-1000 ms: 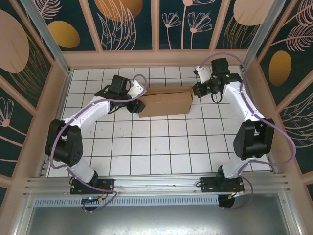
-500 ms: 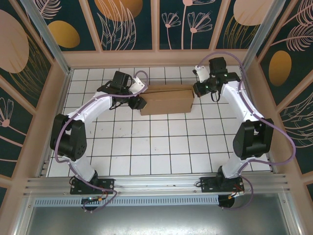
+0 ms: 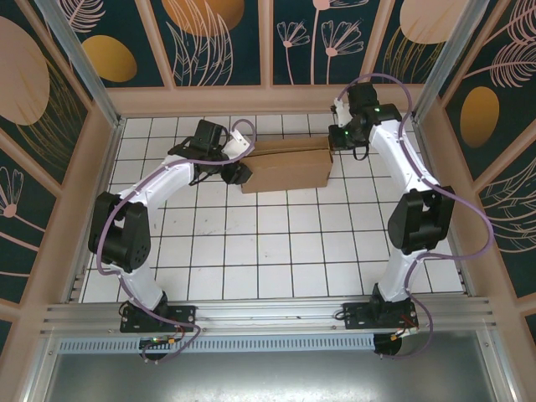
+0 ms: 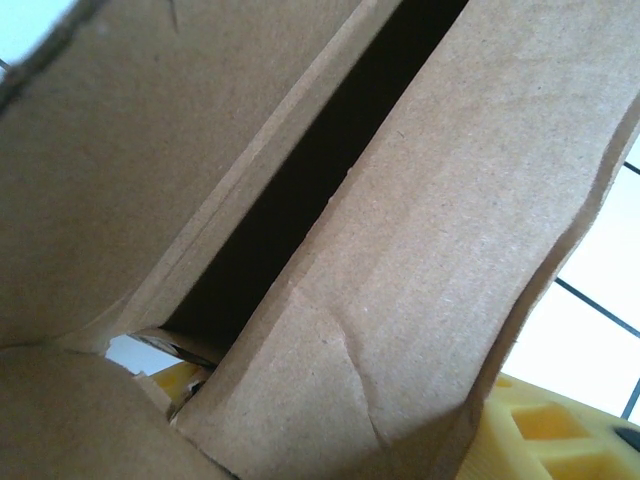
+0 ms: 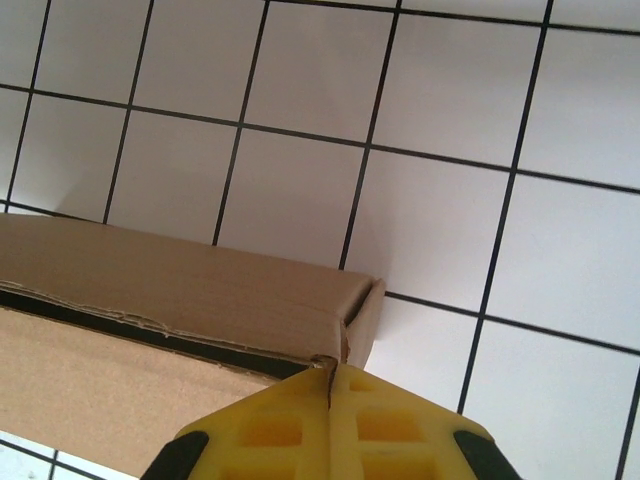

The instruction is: Fold the paper box

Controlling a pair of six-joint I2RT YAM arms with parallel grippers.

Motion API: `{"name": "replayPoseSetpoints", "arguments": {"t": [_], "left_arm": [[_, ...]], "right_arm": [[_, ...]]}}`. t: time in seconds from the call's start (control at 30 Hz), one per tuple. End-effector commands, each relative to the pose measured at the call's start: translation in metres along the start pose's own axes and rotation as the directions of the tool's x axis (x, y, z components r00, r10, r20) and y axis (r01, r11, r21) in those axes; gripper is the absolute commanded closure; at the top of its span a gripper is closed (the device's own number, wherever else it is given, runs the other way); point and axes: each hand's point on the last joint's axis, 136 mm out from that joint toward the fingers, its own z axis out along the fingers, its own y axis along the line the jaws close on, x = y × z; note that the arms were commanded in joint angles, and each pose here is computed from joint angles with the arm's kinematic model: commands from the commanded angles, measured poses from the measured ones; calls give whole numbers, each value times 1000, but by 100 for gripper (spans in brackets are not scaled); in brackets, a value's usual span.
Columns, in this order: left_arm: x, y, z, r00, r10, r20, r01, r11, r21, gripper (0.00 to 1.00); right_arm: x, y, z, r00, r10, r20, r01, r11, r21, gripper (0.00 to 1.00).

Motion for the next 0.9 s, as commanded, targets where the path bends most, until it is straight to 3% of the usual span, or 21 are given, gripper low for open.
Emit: {"name": "replayPoseSetpoints", "arguments": {"t": [0.0,0.3,0.87], "left_arm": [[26,-3,20,996,-17,-86,19,1000,22,49],[28,-1,20,996,-5,-88,5,1000,5,47],[17,-2,27,994,-91,-57,94,995,36,50]], "right_arm": [[4,19,-3,995,95,-34,-97,994,-46,100],[1,8,0,946,317,-68,-321,945,-55,100],[10,5,7,921,390,-19,-390,920,-26,100]]}}
